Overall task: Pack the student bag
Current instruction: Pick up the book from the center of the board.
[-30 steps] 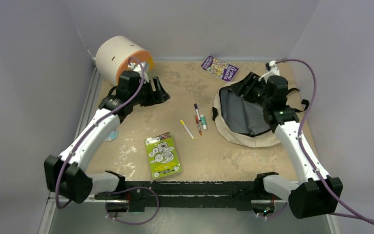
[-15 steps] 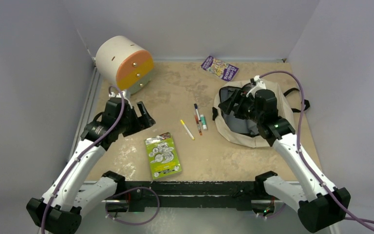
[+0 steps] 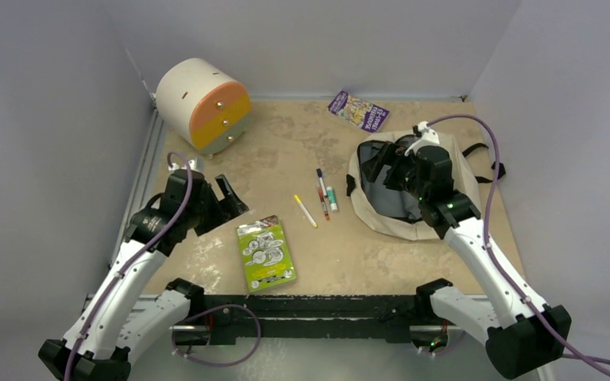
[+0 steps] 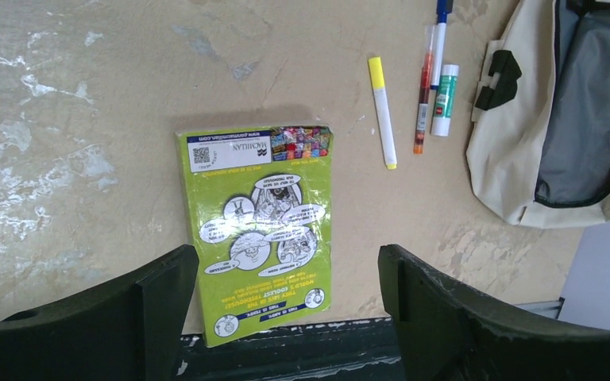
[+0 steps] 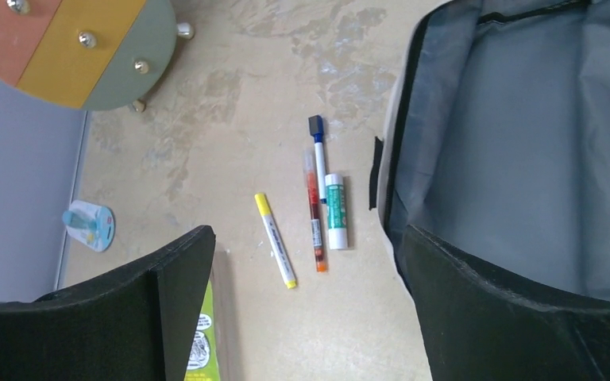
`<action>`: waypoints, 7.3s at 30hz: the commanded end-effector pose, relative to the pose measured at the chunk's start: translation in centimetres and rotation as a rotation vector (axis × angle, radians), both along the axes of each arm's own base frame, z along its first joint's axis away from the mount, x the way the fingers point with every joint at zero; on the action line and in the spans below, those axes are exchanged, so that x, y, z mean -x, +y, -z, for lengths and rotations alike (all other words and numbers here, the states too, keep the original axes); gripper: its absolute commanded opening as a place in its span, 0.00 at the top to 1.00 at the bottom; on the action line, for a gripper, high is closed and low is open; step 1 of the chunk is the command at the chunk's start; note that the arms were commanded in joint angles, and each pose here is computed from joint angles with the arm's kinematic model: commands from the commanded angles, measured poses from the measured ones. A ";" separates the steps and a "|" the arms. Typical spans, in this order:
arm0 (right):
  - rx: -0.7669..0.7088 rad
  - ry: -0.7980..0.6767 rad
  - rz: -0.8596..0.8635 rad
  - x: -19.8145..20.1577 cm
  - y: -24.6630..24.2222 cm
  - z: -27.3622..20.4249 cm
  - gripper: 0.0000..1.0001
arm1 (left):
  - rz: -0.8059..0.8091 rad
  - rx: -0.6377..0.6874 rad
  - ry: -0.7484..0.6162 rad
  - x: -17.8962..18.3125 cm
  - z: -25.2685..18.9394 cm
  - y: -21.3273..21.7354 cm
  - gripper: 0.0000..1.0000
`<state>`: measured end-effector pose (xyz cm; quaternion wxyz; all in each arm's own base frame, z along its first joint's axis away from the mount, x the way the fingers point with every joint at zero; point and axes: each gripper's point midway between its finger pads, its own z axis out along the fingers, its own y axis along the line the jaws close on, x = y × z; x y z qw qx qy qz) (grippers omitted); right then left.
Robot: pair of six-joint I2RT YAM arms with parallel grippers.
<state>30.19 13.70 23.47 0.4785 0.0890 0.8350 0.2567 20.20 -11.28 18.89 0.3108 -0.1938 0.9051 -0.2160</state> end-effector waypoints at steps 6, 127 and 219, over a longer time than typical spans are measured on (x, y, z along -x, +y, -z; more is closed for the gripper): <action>-0.090 -0.015 -0.286 -0.8 5.7 1.0 0.09 | -0.103 0.004 0.128 -0.7 3.7 0.0 0.17; -0.323 0.559 -0.455 7.4 20.2 22.1 1.00 | 0.106 0.156 0.195 -3.8 12.3 -5.7 0.28; 0.046 -0.771 -0.597 6.5 11.5 -14.6 0.09 | 1.111 0.125 -0.830 -1.7 -14.2 -11.9 1.00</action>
